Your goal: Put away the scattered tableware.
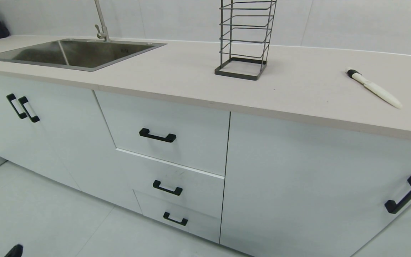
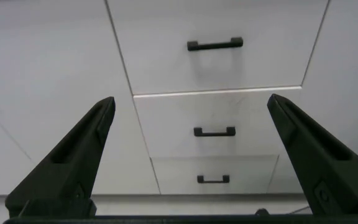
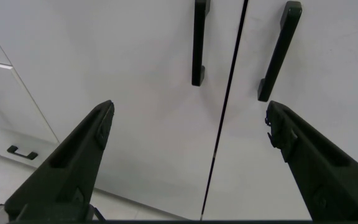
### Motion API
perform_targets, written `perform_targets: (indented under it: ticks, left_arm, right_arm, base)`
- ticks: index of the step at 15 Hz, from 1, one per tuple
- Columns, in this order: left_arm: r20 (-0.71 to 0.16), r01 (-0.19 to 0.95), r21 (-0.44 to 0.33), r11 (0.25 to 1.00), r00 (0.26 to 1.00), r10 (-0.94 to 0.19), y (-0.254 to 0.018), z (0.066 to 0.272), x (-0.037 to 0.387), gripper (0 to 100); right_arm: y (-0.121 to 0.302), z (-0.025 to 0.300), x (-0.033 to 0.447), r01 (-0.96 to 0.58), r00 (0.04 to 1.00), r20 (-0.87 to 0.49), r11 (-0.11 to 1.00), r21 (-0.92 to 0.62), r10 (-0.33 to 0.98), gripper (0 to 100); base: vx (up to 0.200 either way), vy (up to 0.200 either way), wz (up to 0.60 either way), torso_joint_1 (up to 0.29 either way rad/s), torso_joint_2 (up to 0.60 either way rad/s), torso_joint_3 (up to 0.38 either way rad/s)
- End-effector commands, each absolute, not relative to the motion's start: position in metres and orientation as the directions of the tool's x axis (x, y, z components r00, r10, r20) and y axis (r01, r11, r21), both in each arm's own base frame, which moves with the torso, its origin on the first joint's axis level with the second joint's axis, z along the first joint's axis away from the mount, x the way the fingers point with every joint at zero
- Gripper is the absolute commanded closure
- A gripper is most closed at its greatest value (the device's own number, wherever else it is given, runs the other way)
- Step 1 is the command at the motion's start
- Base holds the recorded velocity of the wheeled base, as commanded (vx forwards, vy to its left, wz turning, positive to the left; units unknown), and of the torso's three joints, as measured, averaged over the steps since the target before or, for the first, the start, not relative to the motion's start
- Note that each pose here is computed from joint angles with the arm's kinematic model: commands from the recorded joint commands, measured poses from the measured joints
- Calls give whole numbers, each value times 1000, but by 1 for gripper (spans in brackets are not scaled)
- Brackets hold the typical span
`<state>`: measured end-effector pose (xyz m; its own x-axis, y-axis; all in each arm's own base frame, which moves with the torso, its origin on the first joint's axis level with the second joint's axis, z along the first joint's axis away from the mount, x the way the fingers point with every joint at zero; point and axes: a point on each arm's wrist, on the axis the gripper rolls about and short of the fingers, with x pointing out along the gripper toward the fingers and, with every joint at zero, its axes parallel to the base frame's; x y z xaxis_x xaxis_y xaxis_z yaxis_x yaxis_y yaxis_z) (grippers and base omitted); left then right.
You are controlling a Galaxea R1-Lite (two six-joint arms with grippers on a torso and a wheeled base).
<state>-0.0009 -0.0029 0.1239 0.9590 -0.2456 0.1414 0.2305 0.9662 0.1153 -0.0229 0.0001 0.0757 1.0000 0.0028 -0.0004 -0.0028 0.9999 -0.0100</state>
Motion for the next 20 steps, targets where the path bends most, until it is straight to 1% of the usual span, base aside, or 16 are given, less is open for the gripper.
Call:
perform_targets:
  ticks: [1,2,3,5,7,10,11,14,17,20]
  left_arm:
    - [-11,152,79,985,988,-151,0,86,-15,0]
    - [-116,132,32,991,985,-128,1,76,-16,0]
    - [-93,121,17,992,988,-119,1,77,-16,0]
    - [-90,93,-1,996,992,-93,1,78,-16,0]
    - [-46,-22,13,1000,999,23,-1,77,-19,0]
    - [-23,2,12,1000,1000,-2,0,76,-21,0]
    - [3,14,6,1000,1000,-14,0,76,-23,0]
    - [2,14,2,1000,1000,-14,0,76,-23,0]
    - [2,15,3,1000,1000,-15,0,76,-23,0]
    - [2,15,0,1000,1000,-15,0,76,-23,0]
  right_arm:
    - [0,75,-23,-3,1000,-3,1000,-11,3,0]
    - [0,76,-23,-3,1000,-2,1000,-11,3,0]
    - [0,76,-23,-3,1000,-2,1000,-11,3,0]
    - [0,76,-23,-3,1000,-2,1000,-11,3,0]
    - [0,75,-23,-3,1000,-3,1000,-9,3,0]
    - [0,75,-23,-5,1000,-2,1000,-11,5,0]
    - [0,76,-23,-3,1000,-2,1000,-11,3,0]
    - [0,75,-23,-5,1000,-3,1000,-11,5,0]
    - [0,75,-23,-5,1000,-3,1000,-9,5,0]
    - [0,76,-23,-5,1000,-2,1000,-11,5,0]
  base:
    - [0,0,0,0,0,0]
    - [0,0,0,0,0,0]
    - [0,0,0,0,0,0]
    - [0,0,0,0,0,0]
    - [0,0,-600,2,7,5]
    - [0,0,-600,2,2,4]
    - [0,0,0,0,0,0]
    - [0,0,0,0,0,0]
    - [0,0,-600,2,2,7]
    - [0,0,0,0,0,0]
